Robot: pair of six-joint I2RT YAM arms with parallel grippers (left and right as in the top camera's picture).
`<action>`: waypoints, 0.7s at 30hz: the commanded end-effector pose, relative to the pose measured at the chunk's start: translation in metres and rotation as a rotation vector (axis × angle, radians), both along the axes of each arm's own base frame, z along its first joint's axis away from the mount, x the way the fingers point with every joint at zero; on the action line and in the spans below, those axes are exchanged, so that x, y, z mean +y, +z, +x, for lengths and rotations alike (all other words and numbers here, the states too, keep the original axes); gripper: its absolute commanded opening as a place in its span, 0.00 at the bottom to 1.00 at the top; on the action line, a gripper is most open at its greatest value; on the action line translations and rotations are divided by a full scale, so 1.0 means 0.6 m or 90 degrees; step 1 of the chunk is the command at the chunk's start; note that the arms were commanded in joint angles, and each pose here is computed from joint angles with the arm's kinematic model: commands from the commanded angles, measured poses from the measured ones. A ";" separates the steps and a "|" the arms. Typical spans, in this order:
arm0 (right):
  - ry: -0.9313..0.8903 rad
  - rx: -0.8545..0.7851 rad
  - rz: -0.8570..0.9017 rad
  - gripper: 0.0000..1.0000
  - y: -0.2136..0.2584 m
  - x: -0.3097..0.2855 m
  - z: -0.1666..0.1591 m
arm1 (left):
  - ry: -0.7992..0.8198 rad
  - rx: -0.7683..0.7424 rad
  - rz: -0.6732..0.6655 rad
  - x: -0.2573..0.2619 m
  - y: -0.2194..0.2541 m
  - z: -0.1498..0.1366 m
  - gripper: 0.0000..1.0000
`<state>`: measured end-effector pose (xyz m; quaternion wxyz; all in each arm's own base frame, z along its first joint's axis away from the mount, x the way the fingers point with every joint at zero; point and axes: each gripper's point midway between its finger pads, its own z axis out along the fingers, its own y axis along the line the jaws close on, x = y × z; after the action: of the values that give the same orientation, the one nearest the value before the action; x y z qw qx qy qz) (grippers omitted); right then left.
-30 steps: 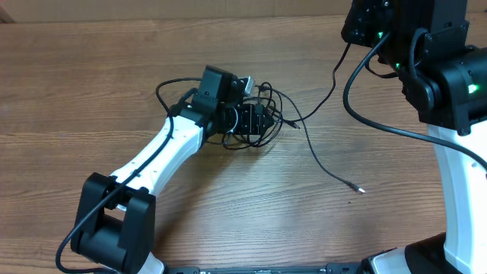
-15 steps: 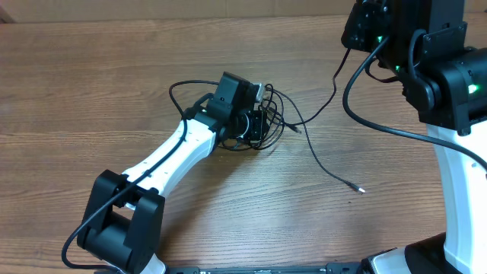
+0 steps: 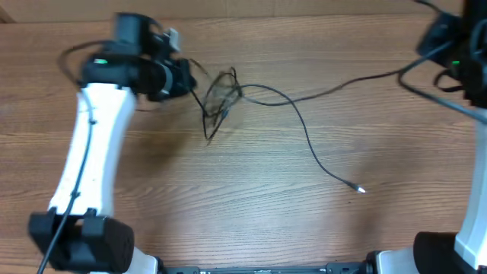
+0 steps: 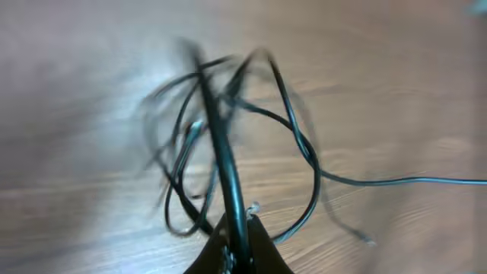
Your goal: Untangle cables
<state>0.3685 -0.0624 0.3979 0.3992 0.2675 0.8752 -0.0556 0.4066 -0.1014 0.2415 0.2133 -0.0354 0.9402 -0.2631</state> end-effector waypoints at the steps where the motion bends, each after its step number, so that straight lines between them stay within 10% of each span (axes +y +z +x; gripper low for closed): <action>1: -0.061 -0.017 -0.012 0.04 0.019 -0.051 -0.027 | -0.110 -0.093 -0.108 -0.029 0.094 -0.017 0.04; 8: -0.072 -0.007 -0.002 0.04 0.013 -0.063 -0.033 | -0.226 -0.182 -0.282 -0.066 0.183 -0.033 0.04; 21: -0.277 0.057 -0.132 0.04 0.003 -0.154 -0.085 | 0.195 -0.034 0.246 0.180 0.030 0.010 0.04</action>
<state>0.3335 -0.1233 0.3881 0.3563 0.3443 0.8545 -0.1561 0.4089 -0.0526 0.2570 0.2464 -0.0579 0.9460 -0.2028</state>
